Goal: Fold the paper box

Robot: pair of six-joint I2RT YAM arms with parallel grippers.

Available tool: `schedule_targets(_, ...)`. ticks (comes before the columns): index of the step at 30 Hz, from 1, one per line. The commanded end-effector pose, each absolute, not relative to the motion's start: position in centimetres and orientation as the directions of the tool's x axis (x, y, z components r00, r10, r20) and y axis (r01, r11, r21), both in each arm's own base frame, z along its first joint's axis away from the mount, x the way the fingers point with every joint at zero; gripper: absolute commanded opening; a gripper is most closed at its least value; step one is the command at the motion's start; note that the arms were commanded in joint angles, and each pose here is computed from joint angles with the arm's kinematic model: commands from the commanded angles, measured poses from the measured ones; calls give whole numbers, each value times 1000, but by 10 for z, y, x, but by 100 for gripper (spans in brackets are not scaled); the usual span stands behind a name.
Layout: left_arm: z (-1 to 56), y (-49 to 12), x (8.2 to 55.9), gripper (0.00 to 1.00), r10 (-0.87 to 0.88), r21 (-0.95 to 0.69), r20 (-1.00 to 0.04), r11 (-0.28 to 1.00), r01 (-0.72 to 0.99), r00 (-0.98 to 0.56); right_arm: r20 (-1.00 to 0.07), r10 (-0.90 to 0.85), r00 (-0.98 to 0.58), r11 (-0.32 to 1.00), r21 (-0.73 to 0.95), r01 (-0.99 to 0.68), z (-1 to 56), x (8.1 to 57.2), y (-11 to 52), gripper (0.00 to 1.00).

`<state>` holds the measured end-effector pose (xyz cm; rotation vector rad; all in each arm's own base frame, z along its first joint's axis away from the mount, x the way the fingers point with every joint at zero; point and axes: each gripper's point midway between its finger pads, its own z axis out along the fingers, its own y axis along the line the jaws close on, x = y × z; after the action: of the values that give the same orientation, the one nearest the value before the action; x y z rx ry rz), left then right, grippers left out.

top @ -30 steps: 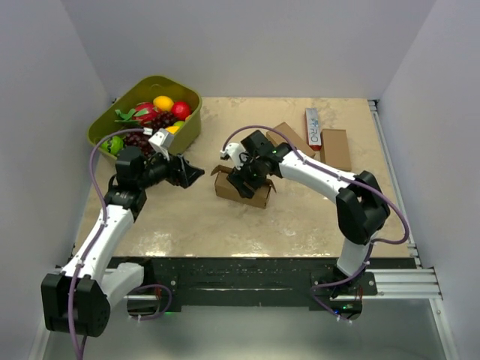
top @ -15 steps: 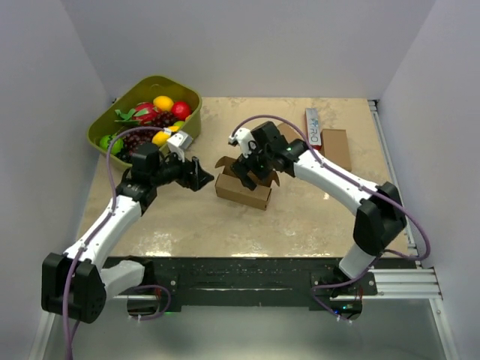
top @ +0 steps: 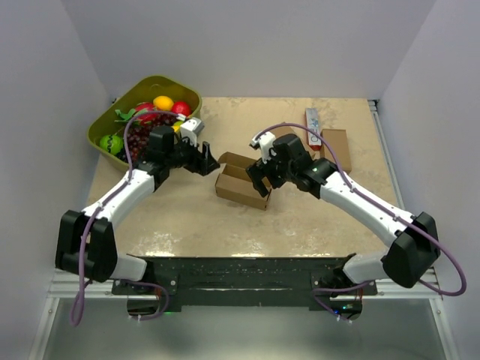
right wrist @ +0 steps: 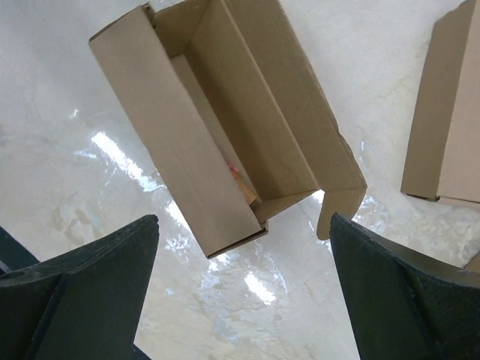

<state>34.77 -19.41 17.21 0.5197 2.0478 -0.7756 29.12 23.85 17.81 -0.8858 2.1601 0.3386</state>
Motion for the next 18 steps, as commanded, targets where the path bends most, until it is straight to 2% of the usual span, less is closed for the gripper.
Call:
schedule_targets(1,185,-209,373,74,90,-289,-877,686,668,-472,-811,-311,-495,831,20,-556,200,306,238,99)
schedule_targets(5,182,-216,384,73,105,-282,-876,679,677,-471,-822,-265,-505,872,19,-489,202,307,225,99)
schedule_targets(11,178,-223,399,70,102,-263,-892,674,690,-440,-854,-322,-408,766,18,-643,210,291,243,99)
schedule_targets(15,170,-233,413,72,144,-215,-900,674,707,-410,-831,-350,-432,733,45,-679,195,292,257,99)
schedule_targets(18,144,-238,428,72,177,-226,-871,684,694,-459,-813,-402,-421,709,15,-706,184,289,267,99)
